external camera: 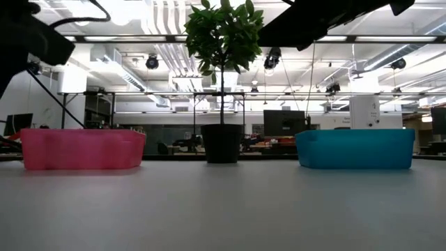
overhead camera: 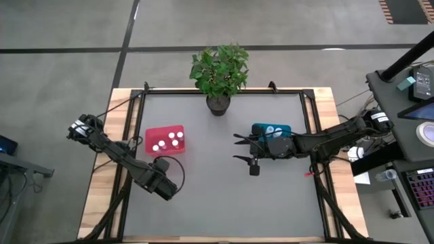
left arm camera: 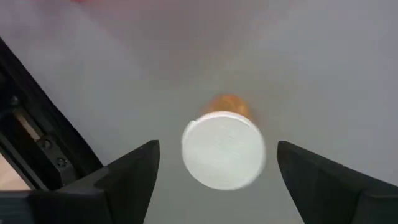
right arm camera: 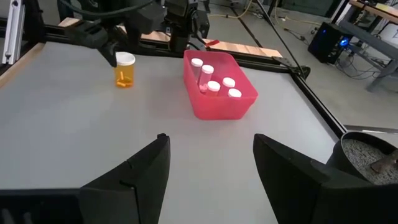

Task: Pick and place medicine bottles into bin by pill shape (circle, oval)
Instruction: Put the orange capsule bottle into the blue bin

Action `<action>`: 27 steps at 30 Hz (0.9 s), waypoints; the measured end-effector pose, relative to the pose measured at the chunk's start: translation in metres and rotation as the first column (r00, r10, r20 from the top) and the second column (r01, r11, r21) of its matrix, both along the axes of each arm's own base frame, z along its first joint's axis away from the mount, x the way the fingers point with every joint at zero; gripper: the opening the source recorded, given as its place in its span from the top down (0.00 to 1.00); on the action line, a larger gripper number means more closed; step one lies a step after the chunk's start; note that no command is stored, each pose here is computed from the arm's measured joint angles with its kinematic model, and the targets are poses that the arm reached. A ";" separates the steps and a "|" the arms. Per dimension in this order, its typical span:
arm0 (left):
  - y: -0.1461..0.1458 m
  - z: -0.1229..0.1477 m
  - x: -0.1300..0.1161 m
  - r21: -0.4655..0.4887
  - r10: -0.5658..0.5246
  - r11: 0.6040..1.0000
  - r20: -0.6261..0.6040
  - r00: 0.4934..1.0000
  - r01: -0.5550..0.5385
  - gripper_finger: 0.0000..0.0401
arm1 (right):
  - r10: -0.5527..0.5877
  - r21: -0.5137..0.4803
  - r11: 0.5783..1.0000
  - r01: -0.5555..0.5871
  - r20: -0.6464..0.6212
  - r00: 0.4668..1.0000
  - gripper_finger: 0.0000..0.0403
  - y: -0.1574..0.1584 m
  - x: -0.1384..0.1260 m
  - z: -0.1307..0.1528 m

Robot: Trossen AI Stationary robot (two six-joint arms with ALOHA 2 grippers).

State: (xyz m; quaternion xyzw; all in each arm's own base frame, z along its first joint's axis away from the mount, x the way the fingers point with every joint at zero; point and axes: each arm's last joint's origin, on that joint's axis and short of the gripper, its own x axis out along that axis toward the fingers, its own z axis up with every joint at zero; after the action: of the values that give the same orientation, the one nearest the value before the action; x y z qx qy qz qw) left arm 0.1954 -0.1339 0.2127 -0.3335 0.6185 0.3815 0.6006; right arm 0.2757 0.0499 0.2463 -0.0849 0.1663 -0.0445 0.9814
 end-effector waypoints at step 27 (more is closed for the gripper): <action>0.006 -0.010 0.013 -0.070 0.022 0.997 0.083 0.996 -0.016 0.55 | 0.000 -0.001 1.000 0.000 -0.003 1.000 0.46 0.000 0.000 0.000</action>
State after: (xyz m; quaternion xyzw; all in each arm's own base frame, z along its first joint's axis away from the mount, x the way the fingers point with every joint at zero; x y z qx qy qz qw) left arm 0.2083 -0.1283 0.2025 -0.3756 0.6023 0.3512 0.6106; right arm 0.2756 0.0498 0.2460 -0.0852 0.1678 -0.0446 0.9811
